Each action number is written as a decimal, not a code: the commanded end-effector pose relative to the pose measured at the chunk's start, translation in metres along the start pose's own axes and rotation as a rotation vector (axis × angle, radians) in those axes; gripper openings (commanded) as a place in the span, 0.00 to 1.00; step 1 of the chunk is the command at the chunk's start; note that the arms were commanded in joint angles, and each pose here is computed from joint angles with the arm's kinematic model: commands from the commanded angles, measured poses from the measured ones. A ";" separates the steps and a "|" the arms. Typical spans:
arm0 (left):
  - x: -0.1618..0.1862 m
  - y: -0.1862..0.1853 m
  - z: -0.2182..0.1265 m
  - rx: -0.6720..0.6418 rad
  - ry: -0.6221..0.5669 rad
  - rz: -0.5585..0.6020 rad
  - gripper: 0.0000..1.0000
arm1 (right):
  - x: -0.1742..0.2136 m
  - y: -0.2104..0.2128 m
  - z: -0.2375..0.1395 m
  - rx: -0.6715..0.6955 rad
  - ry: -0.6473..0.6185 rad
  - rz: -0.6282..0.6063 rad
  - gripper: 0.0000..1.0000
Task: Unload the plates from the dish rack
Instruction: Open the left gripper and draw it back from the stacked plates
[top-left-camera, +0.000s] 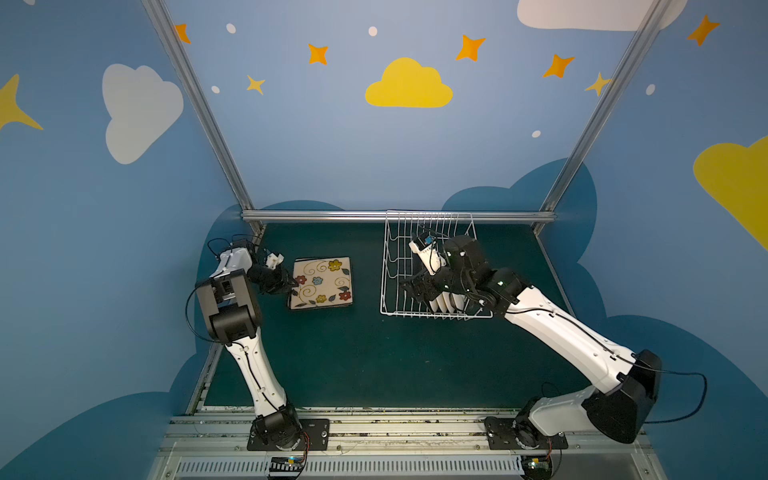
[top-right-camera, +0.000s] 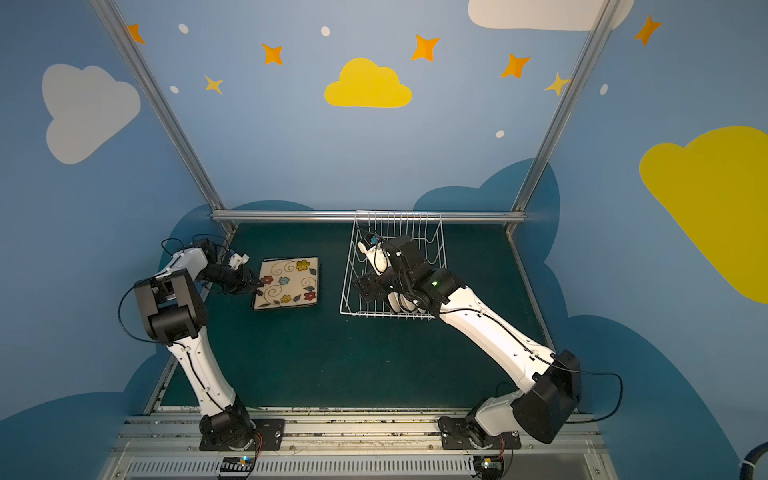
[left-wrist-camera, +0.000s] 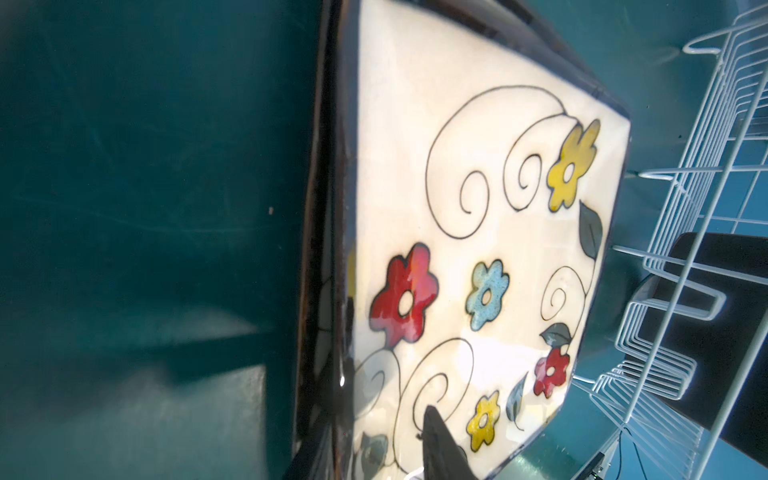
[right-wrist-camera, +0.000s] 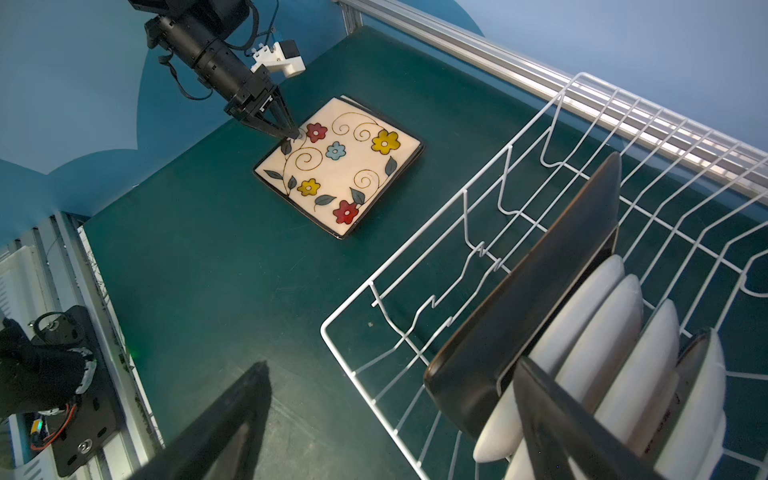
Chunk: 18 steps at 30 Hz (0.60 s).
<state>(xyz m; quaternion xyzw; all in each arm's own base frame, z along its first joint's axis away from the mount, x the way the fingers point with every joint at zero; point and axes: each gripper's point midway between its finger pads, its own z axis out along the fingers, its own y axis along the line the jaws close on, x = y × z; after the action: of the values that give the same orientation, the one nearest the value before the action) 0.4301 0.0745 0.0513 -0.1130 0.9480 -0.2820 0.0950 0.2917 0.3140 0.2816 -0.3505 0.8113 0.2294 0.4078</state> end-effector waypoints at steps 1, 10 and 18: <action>-0.002 0.000 -0.003 -0.001 0.004 -0.013 0.37 | -0.014 0.002 -0.011 0.004 -0.048 -0.005 0.91; -0.011 0.001 -0.010 -0.036 -0.036 -0.020 0.46 | -0.012 0.001 -0.008 0.008 -0.039 -0.003 0.91; -0.021 -0.008 -0.026 -0.044 -0.113 -0.013 0.65 | -0.012 -0.001 -0.009 0.018 -0.037 -0.009 0.91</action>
<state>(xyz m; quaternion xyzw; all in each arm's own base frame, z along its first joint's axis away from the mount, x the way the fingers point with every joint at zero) 0.4388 0.0830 0.0571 -0.1375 0.9484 -0.2635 0.1104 0.2925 0.3133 0.2815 -0.3494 0.8120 0.2268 0.4088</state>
